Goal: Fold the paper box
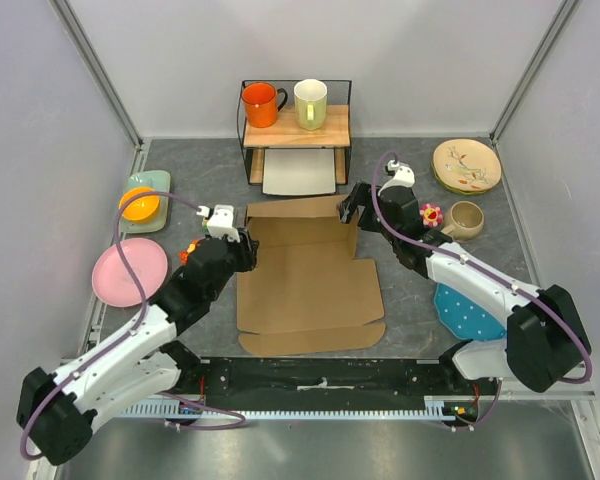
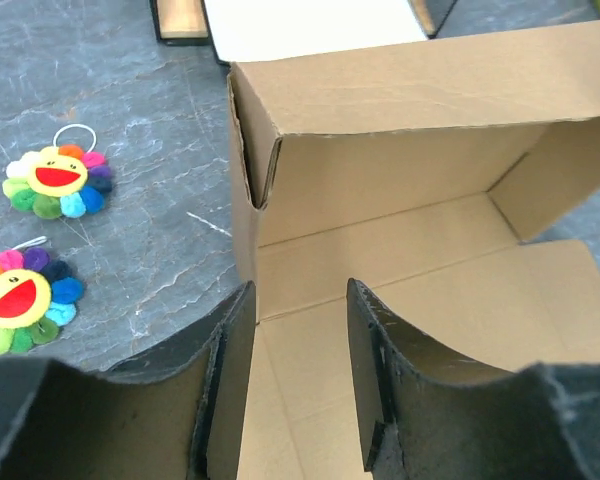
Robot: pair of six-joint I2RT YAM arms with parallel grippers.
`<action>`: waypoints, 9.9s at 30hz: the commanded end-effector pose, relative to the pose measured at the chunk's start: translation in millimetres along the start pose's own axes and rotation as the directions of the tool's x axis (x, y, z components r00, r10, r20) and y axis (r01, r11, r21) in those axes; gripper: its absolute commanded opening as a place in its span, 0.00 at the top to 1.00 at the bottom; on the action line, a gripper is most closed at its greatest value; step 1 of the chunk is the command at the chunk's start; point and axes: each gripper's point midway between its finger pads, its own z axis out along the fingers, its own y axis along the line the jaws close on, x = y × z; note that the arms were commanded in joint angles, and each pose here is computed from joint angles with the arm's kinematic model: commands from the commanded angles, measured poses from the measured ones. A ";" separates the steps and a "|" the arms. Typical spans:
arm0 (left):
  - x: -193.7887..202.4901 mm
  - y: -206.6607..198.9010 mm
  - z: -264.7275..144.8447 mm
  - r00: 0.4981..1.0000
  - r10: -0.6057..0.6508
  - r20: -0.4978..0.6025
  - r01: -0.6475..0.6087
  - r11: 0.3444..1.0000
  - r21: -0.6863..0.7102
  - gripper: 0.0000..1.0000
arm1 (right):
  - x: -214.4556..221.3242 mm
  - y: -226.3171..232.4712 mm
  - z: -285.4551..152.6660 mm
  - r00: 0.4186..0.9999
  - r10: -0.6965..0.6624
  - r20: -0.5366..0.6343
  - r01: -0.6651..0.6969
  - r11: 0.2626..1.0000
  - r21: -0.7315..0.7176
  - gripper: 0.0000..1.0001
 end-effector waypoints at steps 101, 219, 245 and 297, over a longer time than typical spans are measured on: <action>-44.4 9.0 37.5 0.820 -0.464 -0.334 0.543 0.816 0.198 0.28 | 70.1 -34.4 8.6 0.969 0.019 -0.244 -0.061 0.984 -0.165 0.40; 31.4 8.0 45.0 0.676 -0.518 -0.524 0.680 0.712 0.174 0.70 | 95.4 -79.5 -15.0 0.958 0.008 -0.287 -0.002 1.000 0.019 0.36; 62.8 24.3 44.5 0.656 -0.522 -0.545 0.651 0.757 0.058 0.74 | 74.1 -71.0 -20.3 0.972 0.049 -0.231 -0.044 0.999 0.024 0.53; 41.9 61.7 -78.8 0.676 -0.681 -0.282 0.594 0.730 -0.339 0.45 | 48.3 117.2 -70.4 0.011 -0.986 -0.164 0.967 -0.031 0.252 0.02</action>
